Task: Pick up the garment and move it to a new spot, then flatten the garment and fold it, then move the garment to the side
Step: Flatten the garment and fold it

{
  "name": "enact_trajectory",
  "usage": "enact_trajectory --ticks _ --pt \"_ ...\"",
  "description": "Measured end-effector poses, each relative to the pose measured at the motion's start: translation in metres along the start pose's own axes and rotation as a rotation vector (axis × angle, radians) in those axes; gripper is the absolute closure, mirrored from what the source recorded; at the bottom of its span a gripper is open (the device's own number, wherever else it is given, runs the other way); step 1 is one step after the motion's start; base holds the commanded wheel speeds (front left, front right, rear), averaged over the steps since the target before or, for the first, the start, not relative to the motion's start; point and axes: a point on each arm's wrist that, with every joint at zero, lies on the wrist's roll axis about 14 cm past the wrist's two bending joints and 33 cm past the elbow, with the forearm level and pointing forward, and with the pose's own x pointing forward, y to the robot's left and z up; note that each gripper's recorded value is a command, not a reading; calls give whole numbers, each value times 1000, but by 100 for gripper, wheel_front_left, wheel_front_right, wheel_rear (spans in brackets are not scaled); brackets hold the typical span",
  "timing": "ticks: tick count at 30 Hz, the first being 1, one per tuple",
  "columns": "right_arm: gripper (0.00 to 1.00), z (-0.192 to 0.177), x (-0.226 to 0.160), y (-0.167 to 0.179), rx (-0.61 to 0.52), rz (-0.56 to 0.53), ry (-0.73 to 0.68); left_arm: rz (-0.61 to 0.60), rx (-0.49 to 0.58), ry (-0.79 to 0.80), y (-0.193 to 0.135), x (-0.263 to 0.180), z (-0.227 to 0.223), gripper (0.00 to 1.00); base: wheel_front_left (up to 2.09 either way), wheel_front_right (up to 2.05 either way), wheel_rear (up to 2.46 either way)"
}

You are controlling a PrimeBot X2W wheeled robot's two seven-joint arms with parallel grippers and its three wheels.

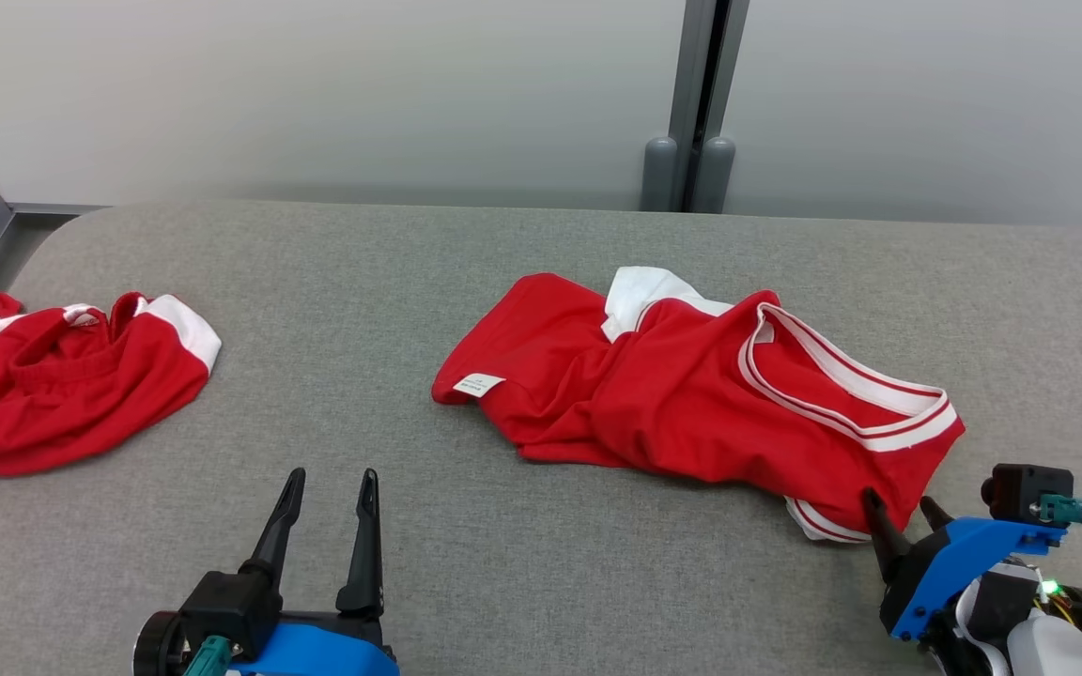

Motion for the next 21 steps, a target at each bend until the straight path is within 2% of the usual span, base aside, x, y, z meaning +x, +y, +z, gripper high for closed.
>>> enact_trajectory --ticks 4,6,7,13,17,21 --pt "0 -14 13 7 16 12 63 17 2 0 5 -3 0 0 0 0 0" --pt "72 -16 18 13 14 24 70 25 2 0 8 -5 0 0 0 0 0" --pt "100 -13 19 15 10 29 54 28 3 0 9 -5 0 0 0 0 0" --pt "100 25 19 42 -78 99 -93 42 4 -11 13 -9 4 0 0 0 0" --pt "100 71 2 94 -128 245 -236 45 5 -15 13 -10 5 0 0 0 0" --pt "100 116 -32 155 -164 429 -361 36 -1 -24 9 -8 7 0 0 0 0"
